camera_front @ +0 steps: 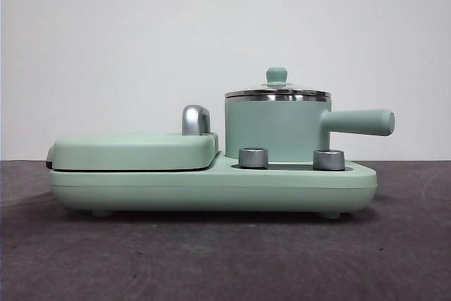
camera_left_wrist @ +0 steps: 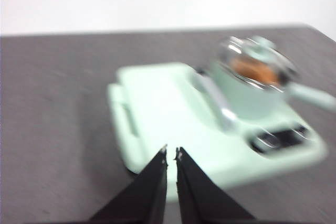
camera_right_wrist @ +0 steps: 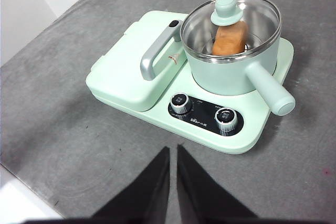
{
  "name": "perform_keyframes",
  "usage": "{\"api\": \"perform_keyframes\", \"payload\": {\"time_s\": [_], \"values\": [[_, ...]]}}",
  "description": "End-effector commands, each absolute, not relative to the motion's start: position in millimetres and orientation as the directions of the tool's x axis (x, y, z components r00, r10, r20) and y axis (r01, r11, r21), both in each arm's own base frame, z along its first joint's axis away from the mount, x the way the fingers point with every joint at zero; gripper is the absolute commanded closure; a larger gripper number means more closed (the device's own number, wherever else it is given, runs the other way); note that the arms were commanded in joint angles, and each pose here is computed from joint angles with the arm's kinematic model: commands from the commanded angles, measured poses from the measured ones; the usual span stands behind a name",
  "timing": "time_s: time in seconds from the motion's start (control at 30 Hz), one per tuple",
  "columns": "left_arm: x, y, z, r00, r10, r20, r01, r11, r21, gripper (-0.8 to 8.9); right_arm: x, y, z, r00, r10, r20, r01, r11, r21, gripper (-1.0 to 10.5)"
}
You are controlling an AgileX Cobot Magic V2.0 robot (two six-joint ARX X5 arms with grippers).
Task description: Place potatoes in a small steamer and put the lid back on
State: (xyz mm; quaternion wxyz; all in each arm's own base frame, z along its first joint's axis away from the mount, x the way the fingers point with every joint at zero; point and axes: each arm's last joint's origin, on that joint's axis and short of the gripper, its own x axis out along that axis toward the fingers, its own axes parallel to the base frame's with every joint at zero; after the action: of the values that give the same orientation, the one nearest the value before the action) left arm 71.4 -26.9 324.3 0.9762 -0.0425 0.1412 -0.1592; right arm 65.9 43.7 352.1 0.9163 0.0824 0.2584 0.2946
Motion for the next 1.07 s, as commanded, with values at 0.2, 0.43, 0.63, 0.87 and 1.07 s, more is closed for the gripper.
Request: {"api": "perform_keyframes", "payload": {"time_s": [0.2,0.43,0.63,0.87,1.07], "values": [[86.5,-10.7,227.3,0.983,-0.099,-0.155,0.082,0.991,-0.11,7.87,65.9,44.2,355.7,0.697,0.589,-0.409,-0.504,0.808,0.305,9.3],[89.9,-3.0,176.5,0.973,-0.009,-0.231,-0.015,0.994,-0.105,7.87,65.9,44.2,355.7,0.697,0.589,-0.409,-0.504,0.808,0.305,9.3],[91.6,-0.2,155.9,0.967,0.021,-0.252,-0.044,0.996,-0.083,7.87,65.9,44.2,355.7,0.697,0.589,-0.409,-0.504,0.808,0.305,9.3],[92.9,0.3,153.7,0.977,0.023,-0.211,-0.028,0.999,-0.023,7.87,65.9,44.2,355.8,0.697,0.589,-0.409,-0.504,0.808,0.305,9.3],[95.5,-0.5,149.1,0.983,-0.011,-0.182,0.005,1.0,-0.03,7.87,65.9,44.2,355.9,0.698,0.589,-0.408,-0.504,0.808,0.305,9.3]]}}
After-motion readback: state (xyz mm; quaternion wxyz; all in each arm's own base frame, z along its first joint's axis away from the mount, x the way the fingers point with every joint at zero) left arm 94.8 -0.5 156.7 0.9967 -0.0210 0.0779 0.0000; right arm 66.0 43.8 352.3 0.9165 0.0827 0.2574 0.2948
